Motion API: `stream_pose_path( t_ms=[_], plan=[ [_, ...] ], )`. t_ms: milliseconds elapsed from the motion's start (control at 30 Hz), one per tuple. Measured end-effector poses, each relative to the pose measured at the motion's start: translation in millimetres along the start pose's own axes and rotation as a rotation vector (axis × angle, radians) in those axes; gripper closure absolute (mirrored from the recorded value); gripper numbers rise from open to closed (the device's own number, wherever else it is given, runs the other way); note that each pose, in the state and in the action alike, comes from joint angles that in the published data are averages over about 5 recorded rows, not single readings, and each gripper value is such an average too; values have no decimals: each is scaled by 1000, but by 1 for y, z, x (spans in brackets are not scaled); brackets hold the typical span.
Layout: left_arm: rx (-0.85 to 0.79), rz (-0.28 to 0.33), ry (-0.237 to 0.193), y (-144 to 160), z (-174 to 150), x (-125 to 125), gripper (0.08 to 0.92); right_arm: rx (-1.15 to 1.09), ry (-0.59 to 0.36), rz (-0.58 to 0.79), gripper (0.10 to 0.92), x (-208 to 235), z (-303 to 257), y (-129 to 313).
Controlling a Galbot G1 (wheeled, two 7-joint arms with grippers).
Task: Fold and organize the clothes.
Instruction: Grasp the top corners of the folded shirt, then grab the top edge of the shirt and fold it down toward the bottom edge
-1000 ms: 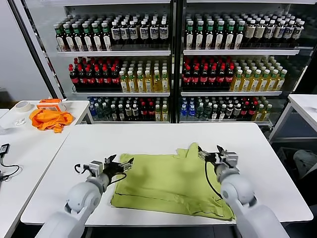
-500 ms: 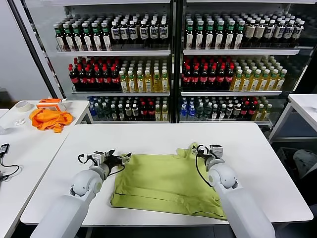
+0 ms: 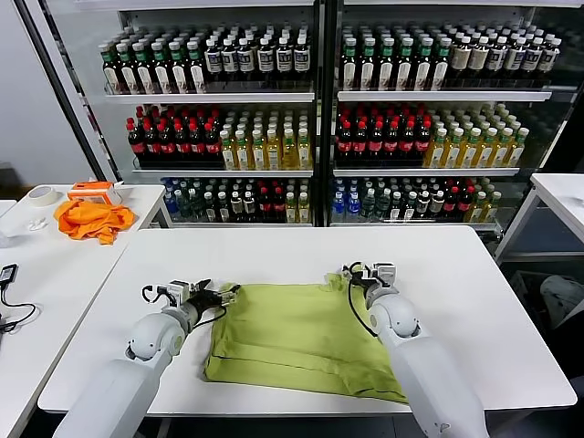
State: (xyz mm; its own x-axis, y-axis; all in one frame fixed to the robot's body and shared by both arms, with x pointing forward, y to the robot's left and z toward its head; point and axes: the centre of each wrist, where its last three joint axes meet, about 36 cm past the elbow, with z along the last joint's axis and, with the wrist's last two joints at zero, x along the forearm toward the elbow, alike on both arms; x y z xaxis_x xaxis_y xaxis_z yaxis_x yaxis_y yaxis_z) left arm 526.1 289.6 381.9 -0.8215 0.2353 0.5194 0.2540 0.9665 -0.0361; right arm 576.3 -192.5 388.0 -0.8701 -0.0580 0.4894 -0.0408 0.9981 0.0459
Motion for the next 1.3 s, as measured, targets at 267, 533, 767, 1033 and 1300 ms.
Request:
stream_pose_path(
  t_ms=[267, 533, 767, 1033, 1300],
  plan=[
    [10, 19, -7, 1, 6, 0, 497, -9, 21, -6, 541, -2, 3, 2],
    [21, 40, -12, -6, 12, 1, 731, -12, 24, -8, 784, 0, 7, 3],
    [37, 50, -40, -10, 13, 2, 900, -21, -1, -12, 914, 6, 9, 0],
    [66, 59, -109, -7, 12, 19, 916, -16, -45, -14, 915, 34, 5, -6],
    [75, 79, -150, -13, 27, 49, 916, -10, -77, -22, 915, 82, 11, -11]
  ],
)
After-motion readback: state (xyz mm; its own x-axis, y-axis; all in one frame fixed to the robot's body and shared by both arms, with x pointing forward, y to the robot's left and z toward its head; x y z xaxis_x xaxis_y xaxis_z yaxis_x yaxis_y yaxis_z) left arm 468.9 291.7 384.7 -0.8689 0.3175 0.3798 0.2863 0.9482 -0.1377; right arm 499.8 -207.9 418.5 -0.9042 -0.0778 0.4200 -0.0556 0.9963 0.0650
